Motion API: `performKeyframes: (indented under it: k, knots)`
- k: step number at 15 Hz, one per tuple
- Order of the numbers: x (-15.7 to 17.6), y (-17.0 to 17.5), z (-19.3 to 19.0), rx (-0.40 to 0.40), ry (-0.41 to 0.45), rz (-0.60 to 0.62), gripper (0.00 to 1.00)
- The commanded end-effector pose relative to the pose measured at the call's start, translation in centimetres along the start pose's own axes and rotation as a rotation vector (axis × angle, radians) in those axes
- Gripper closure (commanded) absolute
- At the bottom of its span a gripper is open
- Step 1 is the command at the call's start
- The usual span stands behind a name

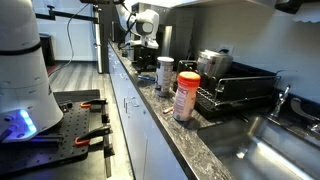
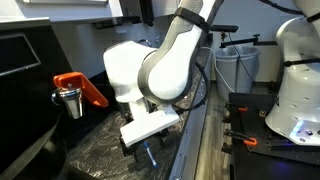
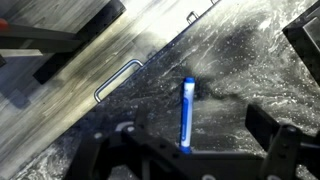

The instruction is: Put the marker in the cabinet

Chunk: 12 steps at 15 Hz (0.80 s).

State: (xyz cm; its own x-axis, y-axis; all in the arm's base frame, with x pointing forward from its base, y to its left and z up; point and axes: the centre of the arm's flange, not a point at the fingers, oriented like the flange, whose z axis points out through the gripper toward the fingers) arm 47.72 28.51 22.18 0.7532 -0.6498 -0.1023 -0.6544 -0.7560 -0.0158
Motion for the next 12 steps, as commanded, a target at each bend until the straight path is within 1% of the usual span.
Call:
performKeyframes:
  k: [1,4,6,7,8,9,10,12]
  knots:
    - [0.7,-1.6,1.0,0.007,0.022,-0.004,0.0]
    - [1.1,-1.8,1.6,0.003,0.027,-0.007,0.0]
    - [1.2,-1.7,2.0,-0.001,0.025,-0.005,0.03]
    - [1.2,-1.7,2.1,-0.004,0.023,-0.002,0.04]
    - [1.2,-1.6,2.4,-0.006,0.023,-0.002,0.11]
    - [1.2,-1.5,2.5,-0.007,0.02,-0.002,0.05]
    - [1.2,-1.6,2.7,-0.008,0.019,-0.002,0.07]
    - [1.0,-1.4,2.9,-0.009,0.02,-0.002,0.32]
